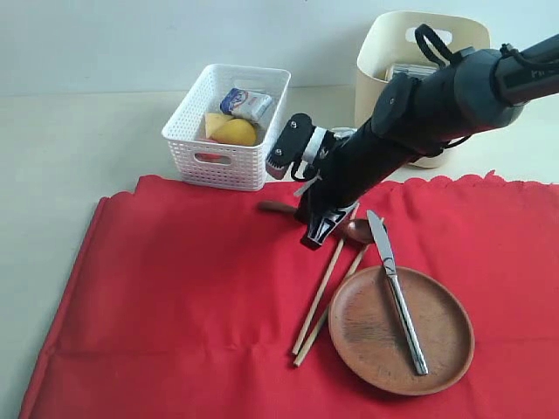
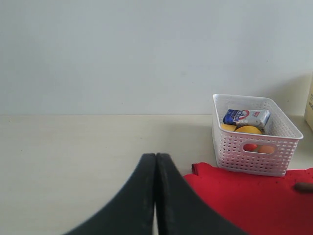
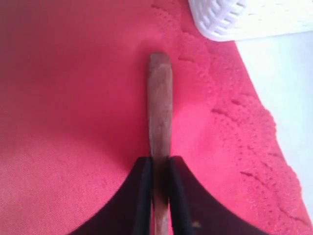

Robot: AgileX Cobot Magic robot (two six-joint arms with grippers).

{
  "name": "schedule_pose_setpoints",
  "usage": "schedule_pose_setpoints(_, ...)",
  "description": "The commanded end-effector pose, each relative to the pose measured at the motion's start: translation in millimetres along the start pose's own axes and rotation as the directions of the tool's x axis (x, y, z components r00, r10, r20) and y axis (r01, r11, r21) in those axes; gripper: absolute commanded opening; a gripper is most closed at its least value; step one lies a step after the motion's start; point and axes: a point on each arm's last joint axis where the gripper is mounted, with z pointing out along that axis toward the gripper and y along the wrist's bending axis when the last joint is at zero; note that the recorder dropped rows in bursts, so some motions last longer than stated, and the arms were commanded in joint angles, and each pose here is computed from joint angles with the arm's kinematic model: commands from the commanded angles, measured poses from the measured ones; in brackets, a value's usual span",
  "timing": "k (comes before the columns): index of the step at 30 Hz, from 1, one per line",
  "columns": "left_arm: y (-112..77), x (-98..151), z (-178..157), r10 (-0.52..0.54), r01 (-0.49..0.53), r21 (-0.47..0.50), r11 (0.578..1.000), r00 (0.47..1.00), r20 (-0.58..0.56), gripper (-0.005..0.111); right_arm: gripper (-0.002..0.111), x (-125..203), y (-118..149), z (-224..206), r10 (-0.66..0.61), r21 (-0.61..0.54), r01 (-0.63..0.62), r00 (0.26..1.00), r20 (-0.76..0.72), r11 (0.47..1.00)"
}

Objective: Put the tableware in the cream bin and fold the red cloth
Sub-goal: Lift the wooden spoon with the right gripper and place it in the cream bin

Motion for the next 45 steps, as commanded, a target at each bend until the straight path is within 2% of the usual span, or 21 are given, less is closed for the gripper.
schedule_pose_setpoints(1,-0.5,-0.5,-0.4,-0.003,0.003,0.008,1.000,1.000,0.009,0.001,0.000,-4.1,-0.1,-4.5,-0.007,-0.002,0.007,1.000,0.012,1.000)
schedule_pose_setpoints(23,-0.5,-0.5,-0.4,-0.005,0.005,0.008,1.000,1.000,0.009,0.001,0.000,-52.6,-0.2,-108.7,0.045,0.112,-0.077,0.962,0.270,0.991)
schedule_pose_setpoints(33,-0.5,-0.5,-0.4,-0.003,0.003,0.008,1.000,1.000,0.009,0.001,0.000,-67.0,1.2,-161.3,-0.007,0.227,-0.087,0.923,0.384,0.970)
schedule_pose_setpoints(39,-0.5,-0.5,-0.4,-0.005,0.005,0.008,1.000,1.000,0.009,0.001,0.000,-66.4,-17.6,-188.4,0.068,0.344,-0.269,0.865,0.498,0.900)
schedule_pose_setpoints(43,-0.5,-0.5,-0.4,-0.005,0.005,0.008,1.000,1.000,0.009,0.001,0.000,-59.0,-36.8,-198.3,0.128,0.399,-0.410,0.811,0.570,0.820)
schedule_pose_setpoints(45,-0.5,-0.5,-0.4,-0.005,0.005,0.008,1.000,1.000,0.009,0.001,0.000,-58.1,-43.9,-199.9,0.116,0.443,-0.447,0.794,0.597,0.777)
